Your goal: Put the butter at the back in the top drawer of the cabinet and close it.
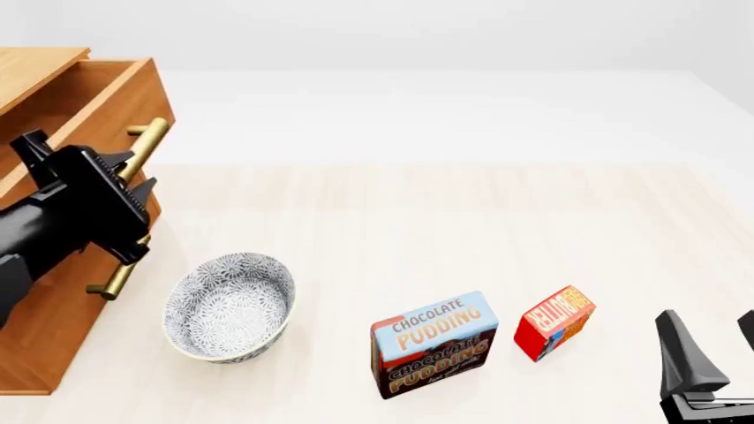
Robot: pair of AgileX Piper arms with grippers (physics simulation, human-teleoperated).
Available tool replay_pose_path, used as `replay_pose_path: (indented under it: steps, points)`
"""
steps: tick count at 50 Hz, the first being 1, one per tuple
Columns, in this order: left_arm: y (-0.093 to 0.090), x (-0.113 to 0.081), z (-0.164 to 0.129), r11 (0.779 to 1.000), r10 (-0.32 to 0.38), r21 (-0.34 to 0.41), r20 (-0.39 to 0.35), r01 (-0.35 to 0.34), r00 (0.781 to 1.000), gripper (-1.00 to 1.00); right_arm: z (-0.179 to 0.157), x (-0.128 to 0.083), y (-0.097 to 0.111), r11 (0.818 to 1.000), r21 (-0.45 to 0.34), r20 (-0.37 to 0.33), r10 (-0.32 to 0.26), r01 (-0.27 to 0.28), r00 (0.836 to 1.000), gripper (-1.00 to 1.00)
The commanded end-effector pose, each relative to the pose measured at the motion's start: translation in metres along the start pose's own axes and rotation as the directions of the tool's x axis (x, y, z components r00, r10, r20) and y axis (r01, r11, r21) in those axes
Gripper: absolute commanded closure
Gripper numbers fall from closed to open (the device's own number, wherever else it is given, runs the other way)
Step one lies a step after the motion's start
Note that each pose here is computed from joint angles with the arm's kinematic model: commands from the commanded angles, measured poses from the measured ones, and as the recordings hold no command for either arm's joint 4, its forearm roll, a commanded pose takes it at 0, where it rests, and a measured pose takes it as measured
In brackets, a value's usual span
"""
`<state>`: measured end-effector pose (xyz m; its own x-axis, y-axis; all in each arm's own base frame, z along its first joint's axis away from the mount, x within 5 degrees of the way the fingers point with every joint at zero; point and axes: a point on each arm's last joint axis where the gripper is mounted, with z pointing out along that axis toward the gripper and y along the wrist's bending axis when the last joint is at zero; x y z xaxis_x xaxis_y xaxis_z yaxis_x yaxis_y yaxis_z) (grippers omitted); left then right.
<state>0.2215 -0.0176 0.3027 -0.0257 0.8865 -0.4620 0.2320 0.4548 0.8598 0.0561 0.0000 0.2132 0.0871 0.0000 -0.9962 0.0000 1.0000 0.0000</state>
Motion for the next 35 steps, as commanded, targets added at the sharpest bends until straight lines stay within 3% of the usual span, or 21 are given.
replay_pose_path:
  steps: [1, 16, 17, 30, 33, 35]
  points:
    - [0.0, -0.002, 0.005, 0.996, -0.085, 0.006, -0.005, 0.085, 0.996, 1.0, 0.0, 0.0, 0.0, 1.0, 0.0, 0.0, 0.0, 0.0, 1.0, -1.0]
    - [0.004, -0.004, -0.002, 0.995, -0.095, -0.003, -0.001, 0.095, 0.995, 1.0, 0.0, 0.0, 0.0, 1.0, 0.0, 0.0, 0.0, 0.0, 1.0, -1.0]
    - [0.006, -0.006, -0.001, 0.995, -0.102, 0.0, 0.004, 0.102, 0.995, -1.0, 0.0, 0.0, 0.0, 1.0, 0.0, 0.0, 0.0, 0.0, 1.0, -1.0]
    - [0.012, -0.017, -0.01, 0.991, -0.131, 0.013, 0.031, 0.13, 0.991, -1.0, 0.0, 0.0, 0.0, 1.0, 0.0, 0.0, 0.0, 0.0, 1.0, -1.0]
    - [0.015, -0.036, -0.006, 0.989, -0.139, 0.053, 0.086, 0.135, 0.987, -1.0, 0.0, 0.0, 0.0, 1.0, 0.0, 0.0, 0.0, 0.0, 1.0, -1.0]
    - [0.016, -0.036, -0.011, 0.992, -0.123, 0.047, 0.087, 0.119, 0.989, -1.0, 0.0, 0.0, 0.0, 1.0, 0.0, 0.0, 0.0, 0.0, 1.0, -1.0]
